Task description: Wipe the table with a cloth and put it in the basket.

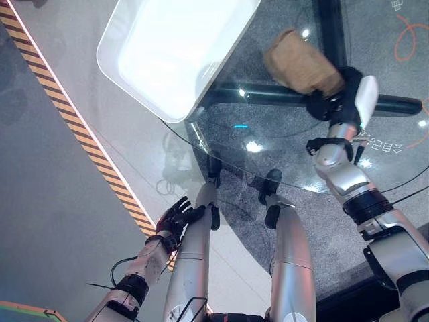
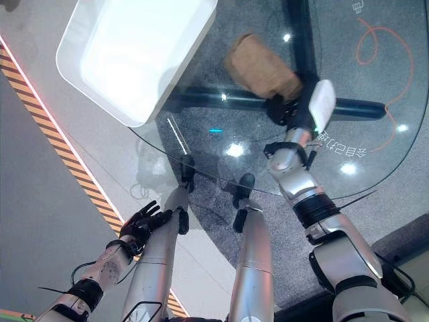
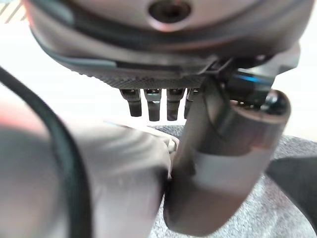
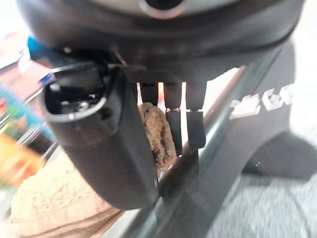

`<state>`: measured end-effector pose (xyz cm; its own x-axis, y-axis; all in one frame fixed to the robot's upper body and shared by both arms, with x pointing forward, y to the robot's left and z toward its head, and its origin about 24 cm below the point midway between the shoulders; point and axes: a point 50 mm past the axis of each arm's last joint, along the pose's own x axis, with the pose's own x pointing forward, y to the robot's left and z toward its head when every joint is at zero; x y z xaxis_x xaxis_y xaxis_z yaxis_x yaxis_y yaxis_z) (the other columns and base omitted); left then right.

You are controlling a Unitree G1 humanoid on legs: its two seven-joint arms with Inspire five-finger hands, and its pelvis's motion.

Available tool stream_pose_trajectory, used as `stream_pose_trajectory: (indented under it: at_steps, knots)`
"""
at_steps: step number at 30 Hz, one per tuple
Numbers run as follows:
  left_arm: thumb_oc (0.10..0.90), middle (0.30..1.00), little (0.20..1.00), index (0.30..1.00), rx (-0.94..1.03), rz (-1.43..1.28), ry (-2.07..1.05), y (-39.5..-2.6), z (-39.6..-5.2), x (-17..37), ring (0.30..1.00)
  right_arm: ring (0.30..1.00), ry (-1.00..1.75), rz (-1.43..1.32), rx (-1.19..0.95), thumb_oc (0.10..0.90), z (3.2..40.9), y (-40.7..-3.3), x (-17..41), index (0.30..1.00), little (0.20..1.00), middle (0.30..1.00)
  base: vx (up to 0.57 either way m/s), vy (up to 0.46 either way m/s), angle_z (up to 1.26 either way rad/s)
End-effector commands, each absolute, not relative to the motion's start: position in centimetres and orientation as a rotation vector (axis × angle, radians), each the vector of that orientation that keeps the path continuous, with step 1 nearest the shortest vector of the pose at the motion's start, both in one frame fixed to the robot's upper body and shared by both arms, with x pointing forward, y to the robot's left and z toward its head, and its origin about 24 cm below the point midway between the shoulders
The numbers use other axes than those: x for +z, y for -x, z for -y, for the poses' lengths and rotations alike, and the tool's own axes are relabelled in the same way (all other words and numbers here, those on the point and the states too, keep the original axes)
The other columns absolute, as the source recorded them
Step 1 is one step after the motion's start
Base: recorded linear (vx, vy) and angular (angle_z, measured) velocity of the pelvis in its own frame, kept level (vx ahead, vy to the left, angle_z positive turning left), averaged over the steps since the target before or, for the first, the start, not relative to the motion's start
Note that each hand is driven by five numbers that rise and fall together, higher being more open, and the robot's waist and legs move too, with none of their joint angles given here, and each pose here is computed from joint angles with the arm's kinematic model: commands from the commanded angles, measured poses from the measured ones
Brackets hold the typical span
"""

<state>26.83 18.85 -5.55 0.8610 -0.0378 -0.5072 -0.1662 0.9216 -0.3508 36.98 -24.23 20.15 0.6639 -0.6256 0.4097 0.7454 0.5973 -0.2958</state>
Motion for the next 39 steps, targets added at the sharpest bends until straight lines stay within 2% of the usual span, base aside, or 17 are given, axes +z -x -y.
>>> stream_pose_trajectory:
  at_steps: [1,10,11,15,19,27,32,39]
  knots:
    - [0.8,0.9,0.9,0.9,0.125,-0.657,0.424,-22.8,-19.1,-8.6,0.9,0.3,0.499,0.282,-1.223,0.1,33.9,-32.7,22.2,0.3,0.2,0.3,0.0,0.0,0.0]
    - [0.8,0.9,0.9,0.9,0.114,-0.657,0.435,-22.4,-19.1,-8.7,0.9,0.3,0.272,0.206,-1.258,0.1,35.6,-31.5,18.7,0.3,0.2,0.3,0.0,-0.006,-0.04]
    - [0.8,0.9,0.9,0.9,0.112,-0.637,0.434,-23.0,-19.1,-8.3,0.9,0.3,0.142,0.224,-1.256,0.1,35.6,-31.5,18.5,0.3,0.2,0.3,0.0,-0.015,-0.06]
    - [0.8,0.9,0.9,0.9,0.117,-0.636,0.437,-23.0,-19.0,-8.3,0.9,0.3,0.071,0.24,-1.234,0.1,34.7,-31.6,17.7,0.3,0.2,0.3,-0.01,-0.006,-0.05]
    - [0.8,0.9,0.9,0.9,0.122,-0.65,0.444,-22.5,-18.9,-8.7,0.9,0.3,0.102,0.255,-1.173,0.1,33.8,-32.0,17.5,0.3,0.2,0.3,0.0,0.008,-0.03]
    - [0.8,0.9,0.9,0.9,0.12,-0.634,0.454,-23.2,-18.7,-8.4,0.9,0.3,0.186,0.4,-1.02,0.1,30.8,-33.6,21.4,0.3,0.2,0.3,-0.01,0.001,0.0]
    - [0.8,0.9,0.9,0.9,0.128,-0.636,0.453,-23.1,-18.9,-8.4,0.9,0.3,0.369,0.391,-0.77,0.1,27.7,-34.6,22.2,0.3,0.2,0.3,0.0,0.0,0.0]
    - [0.8,0.9,0.9,0.9,0.132,-0.626,0.455,-22.9,-19.1,-8.5,0.9,0.3,0.584,0.265,-0.419,0.1,24.7,-35.2,19.2,0.3,0.2,0.3,0.02,0.004,0.0]
